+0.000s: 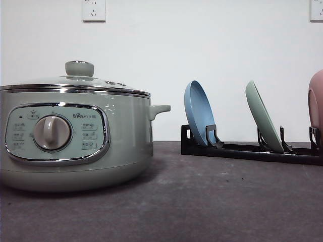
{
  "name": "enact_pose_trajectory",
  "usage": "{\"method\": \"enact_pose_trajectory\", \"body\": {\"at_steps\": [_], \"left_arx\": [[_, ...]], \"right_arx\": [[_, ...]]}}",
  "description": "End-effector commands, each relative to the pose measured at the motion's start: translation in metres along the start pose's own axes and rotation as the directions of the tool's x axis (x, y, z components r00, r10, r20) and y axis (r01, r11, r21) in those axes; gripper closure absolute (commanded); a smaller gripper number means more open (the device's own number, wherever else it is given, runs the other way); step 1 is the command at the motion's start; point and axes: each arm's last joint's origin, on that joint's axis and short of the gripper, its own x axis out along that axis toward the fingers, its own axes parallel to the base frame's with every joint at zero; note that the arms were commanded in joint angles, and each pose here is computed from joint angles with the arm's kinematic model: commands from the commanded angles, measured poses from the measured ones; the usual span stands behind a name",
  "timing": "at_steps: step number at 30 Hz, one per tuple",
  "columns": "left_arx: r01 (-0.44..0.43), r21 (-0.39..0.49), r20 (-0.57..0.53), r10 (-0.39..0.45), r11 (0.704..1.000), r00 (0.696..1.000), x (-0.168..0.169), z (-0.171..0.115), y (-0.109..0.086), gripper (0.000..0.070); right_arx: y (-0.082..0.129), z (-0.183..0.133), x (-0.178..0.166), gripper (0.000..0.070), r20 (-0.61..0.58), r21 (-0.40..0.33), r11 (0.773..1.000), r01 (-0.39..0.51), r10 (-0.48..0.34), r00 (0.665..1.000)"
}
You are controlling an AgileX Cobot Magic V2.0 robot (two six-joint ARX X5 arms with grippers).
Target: Transfer potato from steamer to green plate
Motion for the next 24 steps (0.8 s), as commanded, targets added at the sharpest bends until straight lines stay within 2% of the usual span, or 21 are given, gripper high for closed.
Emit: {"method": "enact_pose_trajectory", "body": {"at_steps": [1, 6, 9, 11, 13, 14, 15, 17, 24], "left_arx": [[0.023, 0.077, 0.009, -0.023, 0.997, 1.0, -0.0044, 0.005, -0.004, 0.0697], [0.038, 0.089, 0.006, -0.039, 0.995, 0.999, -0.0046, 0.0046, -0.0059, 0.0694], [0.038, 0.087, 0.006, -0.039, 0.996, 0.999, -0.0048, 0.0045, -0.006, 0.062], [0.038, 0.084, 0.006, -0.038, 0.996, 0.999, -0.0048, 0.0045, -0.006, 0.0482], [0.038, 0.084, 0.007, -0.038, 0.996, 0.999, -0.0048, 0.0045, -0.006, 0.0304], [0.038, 0.084, 0.007, -0.038, 0.996, 0.999, -0.0048, 0.0045, -0.006, 0.0231], [0.038, 0.084, 0.007, -0.038, 0.996, 0.999, -0.0048, 0.0045, -0.006, 0.017], [0.038, 0.082, 0.006, -0.038, 0.996, 0.999, -0.0048, 0.0045, -0.006, 0.0129], [0.038, 0.062, 0.007, -0.038, 0.997, 0.999, -0.0048, 0.0045, -0.006, 0.0128]], "right_arx": [[0.002, 0.0047, -0.0043, 0.0696, -0.007, -0.056, 0.998, -0.008, 0.008, 1.0], [0.0028, 0.0053, -0.0064, 0.0694, -0.017, -0.057, 0.998, -0.008, 0.008, 1.0], [0.0028, 0.0053, -0.0064, 0.067, -0.017, -0.055, 0.998, -0.008, 0.007, 1.0], [0.0028, 0.0053, -0.0064, 0.0499, -0.017, -0.049, 0.999, -0.008, 0.007, 1.0], [0.0028, 0.0054, -0.0063, 0.0265, -0.017, -0.042, 0.999, -0.007, 0.007, 1.0], [0.0027, 0.0054, -0.0063, 0.0192, -0.017, -0.04, 0.999, -0.007, 0.007, 1.0], [0.0027, 0.0054, -0.0063, 0.0165, -0.016, -0.038, 0.999, -0.007, 0.006, 1.0], [0.0026, 0.0054, -0.0063, 0.0165, -0.017, -0.038, 0.999, -0.002, 0.001, 1.0], [0.0025, 0.0054, -0.0062, 0.0165, -0.017, -0.038, 0.999, -0.001, 0.0, 1.0]]}}
